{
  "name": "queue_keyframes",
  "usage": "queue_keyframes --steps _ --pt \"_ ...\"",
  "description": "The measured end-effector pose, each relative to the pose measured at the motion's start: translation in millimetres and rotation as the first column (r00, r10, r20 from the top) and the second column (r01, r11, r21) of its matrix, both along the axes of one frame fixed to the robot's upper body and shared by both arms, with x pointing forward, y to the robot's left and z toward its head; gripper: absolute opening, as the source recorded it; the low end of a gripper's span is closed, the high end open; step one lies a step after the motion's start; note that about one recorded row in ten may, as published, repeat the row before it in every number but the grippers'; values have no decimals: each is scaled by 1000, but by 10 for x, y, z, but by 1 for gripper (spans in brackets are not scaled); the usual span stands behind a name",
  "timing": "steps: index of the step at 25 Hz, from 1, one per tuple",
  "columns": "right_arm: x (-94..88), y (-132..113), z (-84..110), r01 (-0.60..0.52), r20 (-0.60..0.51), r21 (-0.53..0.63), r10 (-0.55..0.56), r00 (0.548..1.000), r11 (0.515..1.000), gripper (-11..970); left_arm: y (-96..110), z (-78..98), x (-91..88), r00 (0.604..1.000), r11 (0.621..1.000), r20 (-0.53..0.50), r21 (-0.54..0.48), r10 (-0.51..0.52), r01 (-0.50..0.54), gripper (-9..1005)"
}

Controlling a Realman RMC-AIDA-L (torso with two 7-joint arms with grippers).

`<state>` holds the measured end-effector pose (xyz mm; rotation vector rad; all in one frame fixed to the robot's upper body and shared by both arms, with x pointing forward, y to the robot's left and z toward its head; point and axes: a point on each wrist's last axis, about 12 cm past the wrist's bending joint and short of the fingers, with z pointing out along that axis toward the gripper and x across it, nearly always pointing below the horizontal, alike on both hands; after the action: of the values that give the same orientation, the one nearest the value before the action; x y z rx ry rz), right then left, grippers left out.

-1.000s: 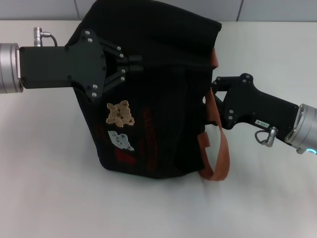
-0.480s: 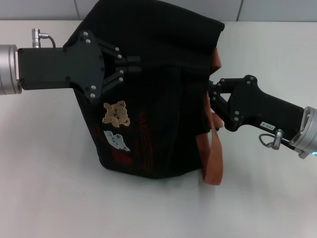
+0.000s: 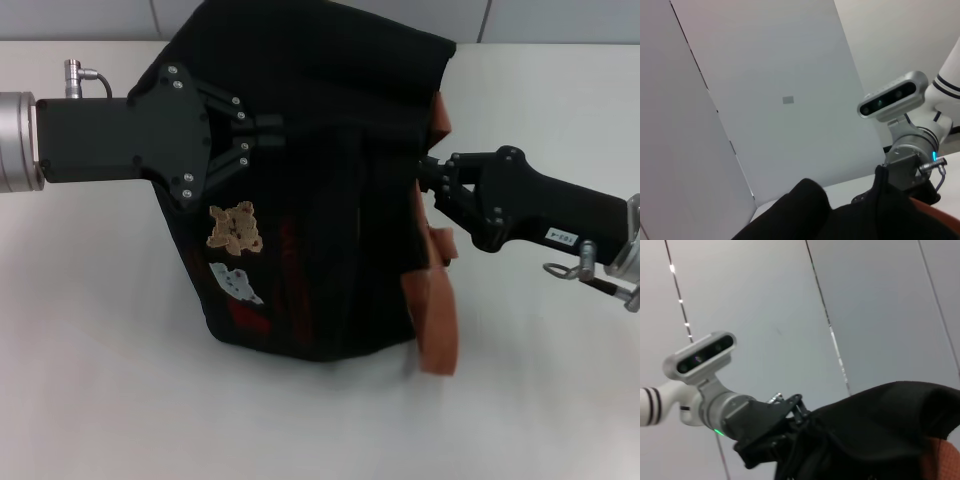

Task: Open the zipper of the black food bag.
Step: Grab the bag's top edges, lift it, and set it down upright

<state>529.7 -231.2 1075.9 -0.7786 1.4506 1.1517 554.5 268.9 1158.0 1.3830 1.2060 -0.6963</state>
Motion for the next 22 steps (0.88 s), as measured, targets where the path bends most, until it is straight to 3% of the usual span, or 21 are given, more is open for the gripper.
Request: queue_keyframes --steps 7,12,22 --pt "59 -84 139 -67 -118 1 67 991 998 4 -9 -24 2 1000 1000 -7 14 -3 3 70" --pt "78 -114 174 -73 -142 -3 72 987 997 2 -15 -62 -8 1000 1000 -6 11 -6 6 70" --pt "53 -100 87 -95 -189 -66 81 979 993 0 15 -75 -24 1000 1000 -10 8 4 -4 70"
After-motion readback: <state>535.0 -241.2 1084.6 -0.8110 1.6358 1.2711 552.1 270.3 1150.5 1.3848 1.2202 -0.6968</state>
